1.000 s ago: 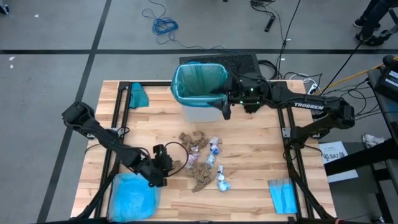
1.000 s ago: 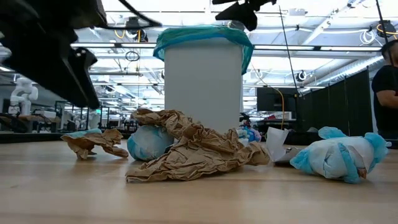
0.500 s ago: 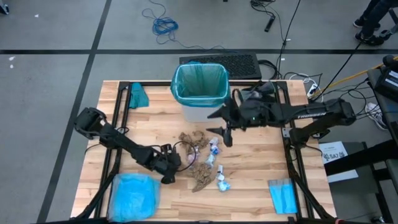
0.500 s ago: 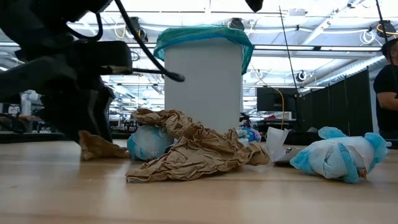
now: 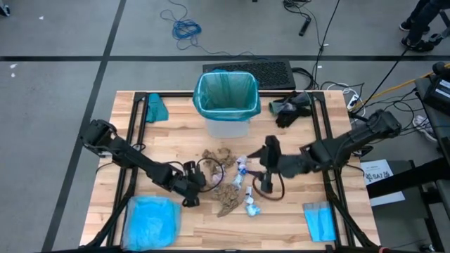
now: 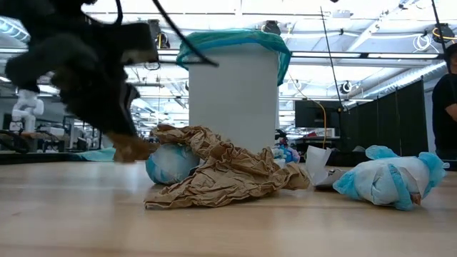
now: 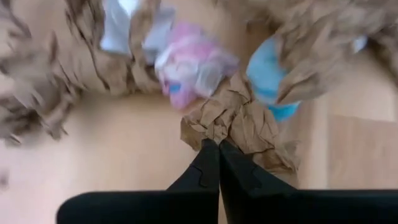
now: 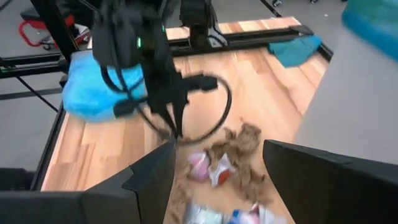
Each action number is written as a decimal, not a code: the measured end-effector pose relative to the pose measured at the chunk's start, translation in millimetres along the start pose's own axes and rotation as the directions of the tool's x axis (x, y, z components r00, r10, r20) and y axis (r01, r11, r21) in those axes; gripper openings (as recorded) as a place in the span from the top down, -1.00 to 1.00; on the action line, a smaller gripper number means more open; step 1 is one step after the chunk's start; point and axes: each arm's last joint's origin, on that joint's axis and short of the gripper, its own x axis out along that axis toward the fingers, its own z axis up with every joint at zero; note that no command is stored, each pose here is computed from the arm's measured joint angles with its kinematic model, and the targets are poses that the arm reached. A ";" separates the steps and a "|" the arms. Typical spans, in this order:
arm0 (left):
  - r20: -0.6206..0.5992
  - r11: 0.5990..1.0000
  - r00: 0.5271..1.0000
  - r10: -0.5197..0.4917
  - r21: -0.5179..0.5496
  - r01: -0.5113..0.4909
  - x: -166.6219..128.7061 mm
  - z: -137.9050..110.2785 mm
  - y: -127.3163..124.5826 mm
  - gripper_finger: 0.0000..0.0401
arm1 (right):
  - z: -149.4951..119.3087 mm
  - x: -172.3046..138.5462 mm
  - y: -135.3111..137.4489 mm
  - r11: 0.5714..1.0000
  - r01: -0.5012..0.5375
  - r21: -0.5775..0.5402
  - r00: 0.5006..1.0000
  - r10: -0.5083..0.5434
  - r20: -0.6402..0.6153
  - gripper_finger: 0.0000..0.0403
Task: Place trash/remove bag and relplace
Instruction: Put the brown napkin into the trash bin, then put the blue trash bag into the trash bin
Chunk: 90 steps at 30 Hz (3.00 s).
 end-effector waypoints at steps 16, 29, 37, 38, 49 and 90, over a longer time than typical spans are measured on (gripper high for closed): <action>0.444 0.944 0.890 0.101 0.240 -0.227 -123.9 84.5 26.9 1.00 | -86.6 10.6 15.2 0.981 0.025 0.190 0.999 -0.017 -0.047 -0.17; 0.574 0.818 0.728 0.376 0.164 -0.552 -193.3 152.6 127.1 1.00 | -126.7 17.0 26.7 0.960 -0.071 0.271 0.997 0.074 0.000 -0.17; 0.494 0.886 0.804 0.330 0.131 -0.444 -180.2 158.3 200.8 1.00 | -148.5 27.5 48.1 0.955 -0.149 0.257 0.984 0.168 -0.056 -0.17; 0.482 0.899 0.815 0.321 0.116 -0.423 -175.7 158.1 208.4 1.00 | -151.9 30.3 50.5 0.953 -0.157 0.257 0.982 0.179 -0.064 -0.17; 0.444 0.949 0.876 0.190 0.146 -0.280 -160.2 154.5 229.0 0.42 | -187.2 59.5 66.2 0.946 -0.212 0.245 0.953 0.256 -0.162 -0.17; 0.152 0.992 0.988 -0.032 0.125 0.013 -171.0 82.1 70.8 -0.14 | -99.7 44.0 40.2 0.972 -0.236 0.019 0.926 0.219 0.307 0.99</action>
